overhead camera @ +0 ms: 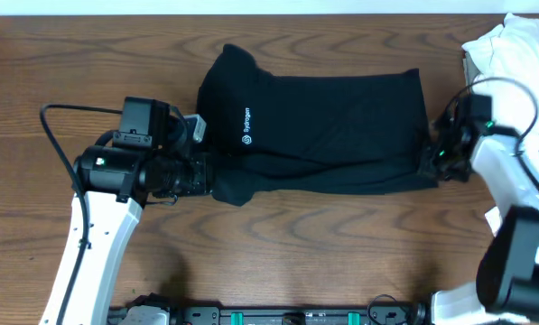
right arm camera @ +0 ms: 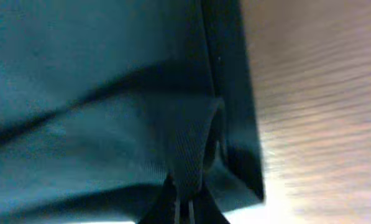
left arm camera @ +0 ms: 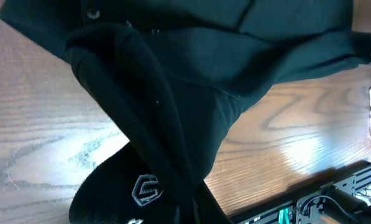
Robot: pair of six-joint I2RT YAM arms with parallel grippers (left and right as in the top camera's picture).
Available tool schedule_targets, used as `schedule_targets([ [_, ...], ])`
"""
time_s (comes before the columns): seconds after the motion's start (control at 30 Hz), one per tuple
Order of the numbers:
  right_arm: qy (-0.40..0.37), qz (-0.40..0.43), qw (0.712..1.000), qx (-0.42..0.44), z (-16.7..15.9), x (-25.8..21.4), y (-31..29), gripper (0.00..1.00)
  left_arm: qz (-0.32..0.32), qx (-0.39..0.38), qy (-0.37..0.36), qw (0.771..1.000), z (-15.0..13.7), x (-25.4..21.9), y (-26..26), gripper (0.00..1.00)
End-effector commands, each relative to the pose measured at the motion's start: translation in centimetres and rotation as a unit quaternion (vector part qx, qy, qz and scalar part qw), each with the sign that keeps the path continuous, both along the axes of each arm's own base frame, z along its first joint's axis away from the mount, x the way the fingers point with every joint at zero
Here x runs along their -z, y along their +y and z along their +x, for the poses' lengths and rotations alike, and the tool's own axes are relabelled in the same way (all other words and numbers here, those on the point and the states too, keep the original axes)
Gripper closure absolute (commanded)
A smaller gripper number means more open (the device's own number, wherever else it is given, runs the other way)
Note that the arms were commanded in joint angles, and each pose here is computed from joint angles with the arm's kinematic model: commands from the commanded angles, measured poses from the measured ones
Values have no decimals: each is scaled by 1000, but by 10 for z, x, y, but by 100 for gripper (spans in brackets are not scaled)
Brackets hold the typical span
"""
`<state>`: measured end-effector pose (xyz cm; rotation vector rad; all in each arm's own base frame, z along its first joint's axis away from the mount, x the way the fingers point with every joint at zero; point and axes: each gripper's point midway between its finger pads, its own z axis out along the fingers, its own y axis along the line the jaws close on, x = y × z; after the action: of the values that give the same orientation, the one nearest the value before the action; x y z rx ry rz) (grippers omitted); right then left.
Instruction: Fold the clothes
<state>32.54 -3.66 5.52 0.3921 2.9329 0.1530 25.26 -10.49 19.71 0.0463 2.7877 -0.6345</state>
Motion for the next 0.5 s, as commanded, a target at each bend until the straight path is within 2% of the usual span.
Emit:
schedule_targets([
  [0.0, -100, -17, 995, 14, 27, -91, -12, 99, -12, -4, -75, 997, 22, -46, 2, 94],
  [0.13, -142, -27, 989, 36, 16, -165, -25, 99, -20, -18, -146, 989, 36, -100, 9, 94],
  [0.23, -169, -36, 983, 54, -1, -212, -34, 99, -25, -21, -194, 980, 36, -139, 11, 95],
  [0.33, -201, -51, 977, 54, -18, -251, -38, 99, -29, -21, -237, 971, 26, -177, 12, 94],
  [0.47, -253, -79, 963, 57, -45, -303, -38, 99, -35, -20, -287, 957, -2, -223, 14, 94],
])
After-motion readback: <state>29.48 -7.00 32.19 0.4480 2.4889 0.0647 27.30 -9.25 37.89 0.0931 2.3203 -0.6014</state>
